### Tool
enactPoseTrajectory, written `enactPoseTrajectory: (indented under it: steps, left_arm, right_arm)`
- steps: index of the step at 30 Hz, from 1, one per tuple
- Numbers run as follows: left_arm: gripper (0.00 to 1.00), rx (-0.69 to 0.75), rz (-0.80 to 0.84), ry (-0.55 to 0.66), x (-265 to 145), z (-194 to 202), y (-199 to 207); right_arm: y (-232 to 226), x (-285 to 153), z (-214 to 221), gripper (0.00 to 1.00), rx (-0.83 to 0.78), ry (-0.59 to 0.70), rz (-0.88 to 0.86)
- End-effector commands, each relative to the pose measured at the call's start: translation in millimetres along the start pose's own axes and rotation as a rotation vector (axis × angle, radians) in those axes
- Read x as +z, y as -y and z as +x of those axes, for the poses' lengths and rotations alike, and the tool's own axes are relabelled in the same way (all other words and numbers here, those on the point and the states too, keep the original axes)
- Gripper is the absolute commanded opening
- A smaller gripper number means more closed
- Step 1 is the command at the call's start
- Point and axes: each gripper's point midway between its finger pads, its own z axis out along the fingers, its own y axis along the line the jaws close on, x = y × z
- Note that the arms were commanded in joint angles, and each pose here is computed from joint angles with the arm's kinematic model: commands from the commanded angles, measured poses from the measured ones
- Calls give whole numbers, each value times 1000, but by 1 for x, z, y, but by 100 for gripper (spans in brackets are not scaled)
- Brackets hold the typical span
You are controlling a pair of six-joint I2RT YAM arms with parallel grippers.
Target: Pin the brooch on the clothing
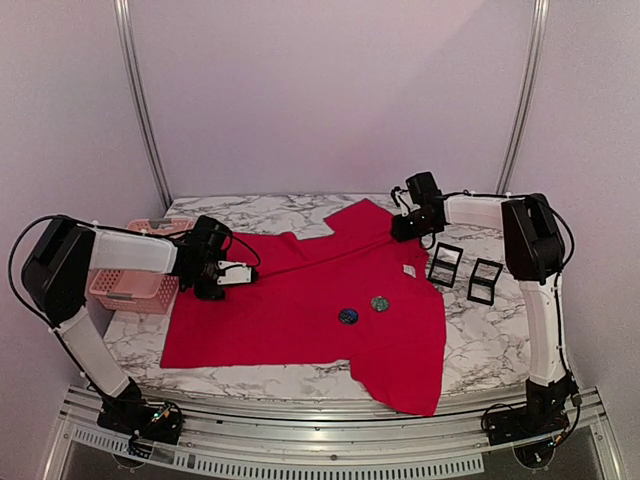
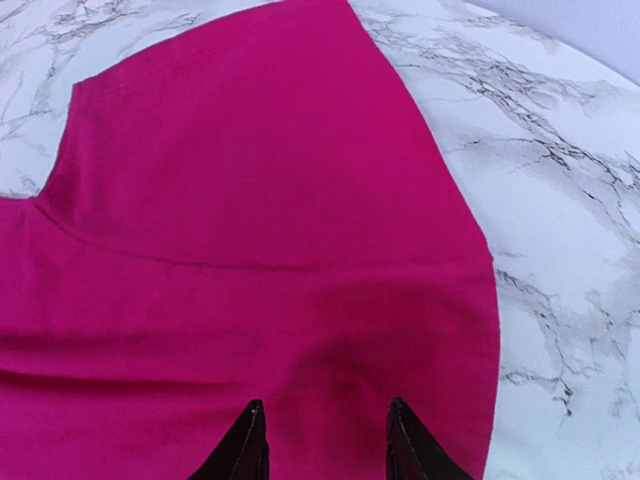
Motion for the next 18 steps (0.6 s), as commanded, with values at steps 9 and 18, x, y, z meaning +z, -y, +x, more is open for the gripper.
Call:
enactPoseTrajectory:
  steps: [9, 18]
  left_arm:
    - [30, -567, 217, -119, 23, -27, -69]
    - [29, -575, 110, -257, 107, -8, -81]
  right_arm:
    - [-61, -134, 116, 17, 30, -139, -107]
    - [-74, -148, 246, 0, 158, -420, -66]
